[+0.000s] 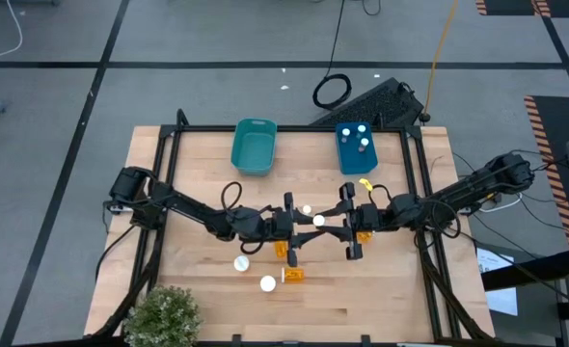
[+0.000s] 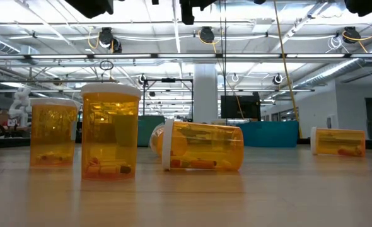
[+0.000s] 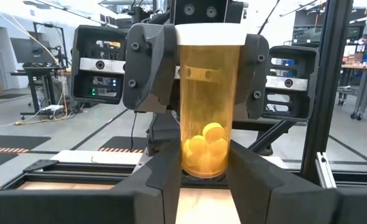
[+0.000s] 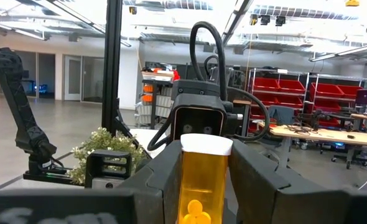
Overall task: Pick and place medicine bottles into bin by pill shape (circle, oval)
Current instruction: Put the small orange pill bottle into the blue bin
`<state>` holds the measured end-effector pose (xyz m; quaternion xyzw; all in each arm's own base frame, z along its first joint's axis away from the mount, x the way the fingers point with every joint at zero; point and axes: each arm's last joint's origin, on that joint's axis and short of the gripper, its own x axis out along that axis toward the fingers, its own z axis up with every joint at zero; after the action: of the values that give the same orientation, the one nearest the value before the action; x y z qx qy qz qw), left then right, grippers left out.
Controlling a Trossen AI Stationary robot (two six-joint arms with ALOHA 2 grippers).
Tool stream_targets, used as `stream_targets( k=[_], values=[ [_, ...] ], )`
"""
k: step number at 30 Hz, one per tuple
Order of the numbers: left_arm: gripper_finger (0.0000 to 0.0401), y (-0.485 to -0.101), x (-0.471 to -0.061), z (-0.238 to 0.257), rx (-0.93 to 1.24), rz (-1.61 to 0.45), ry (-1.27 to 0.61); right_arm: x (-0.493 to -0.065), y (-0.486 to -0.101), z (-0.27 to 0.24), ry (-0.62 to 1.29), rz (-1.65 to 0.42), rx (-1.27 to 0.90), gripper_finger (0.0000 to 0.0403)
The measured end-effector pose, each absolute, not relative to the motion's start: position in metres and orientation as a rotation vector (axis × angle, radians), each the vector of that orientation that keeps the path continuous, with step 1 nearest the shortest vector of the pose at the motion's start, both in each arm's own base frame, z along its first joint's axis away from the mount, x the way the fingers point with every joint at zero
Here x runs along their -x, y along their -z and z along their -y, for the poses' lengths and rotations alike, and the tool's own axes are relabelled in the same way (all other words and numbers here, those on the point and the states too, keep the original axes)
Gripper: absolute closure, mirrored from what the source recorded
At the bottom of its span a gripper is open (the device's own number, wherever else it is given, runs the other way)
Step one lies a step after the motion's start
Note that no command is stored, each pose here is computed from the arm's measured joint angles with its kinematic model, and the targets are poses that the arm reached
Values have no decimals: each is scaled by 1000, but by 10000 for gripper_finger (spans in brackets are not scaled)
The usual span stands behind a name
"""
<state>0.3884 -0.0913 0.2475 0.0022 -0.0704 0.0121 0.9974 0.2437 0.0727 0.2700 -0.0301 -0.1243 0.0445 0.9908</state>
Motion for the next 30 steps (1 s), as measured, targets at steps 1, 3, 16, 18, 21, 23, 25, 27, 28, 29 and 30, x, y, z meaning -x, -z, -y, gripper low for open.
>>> stream_targets(
  k=[1,3,16,18,21,23,25,27,28,29,30],
  values=[
    [283,-247,-388,91,-4,141,-24,-244,-270,-73,-89,247,61,289],
    [283,-247,-388,91,-2,140,-24,-244,-269,-73,-90,244,62,289],
    [284,-247,-388,91,22,139,-23,-244,-269,-73,-86,234,84,289],
    [284,-247,-388,91,23,139,-23,-244,-268,-73,-86,233,85,289],
    [284,-247,-388,91,23,139,-23,-244,-268,-73,-85,231,93,289],
    [284,-247,-388,91,23,139,-26,-244,-268,-73,-84,230,99,289],
    [284,-247,-388,91,24,139,-38,-244,-268,-73,-82,229,101,289],
    [284,-247,-388,91,24,139,-40,-244,-268,-73,-82,229,103,289],
    [284,-247,-388,91,24,139,-40,-244,-268,-73,-82,228,106,289],
    [284,-247,-388,91,24,139,-40,-244,-268,-73,-82,228,108,289],
    [284,-247,-388,91,24,139,-40,-244,-268,-73,-82,229,110,289]
  ],
)
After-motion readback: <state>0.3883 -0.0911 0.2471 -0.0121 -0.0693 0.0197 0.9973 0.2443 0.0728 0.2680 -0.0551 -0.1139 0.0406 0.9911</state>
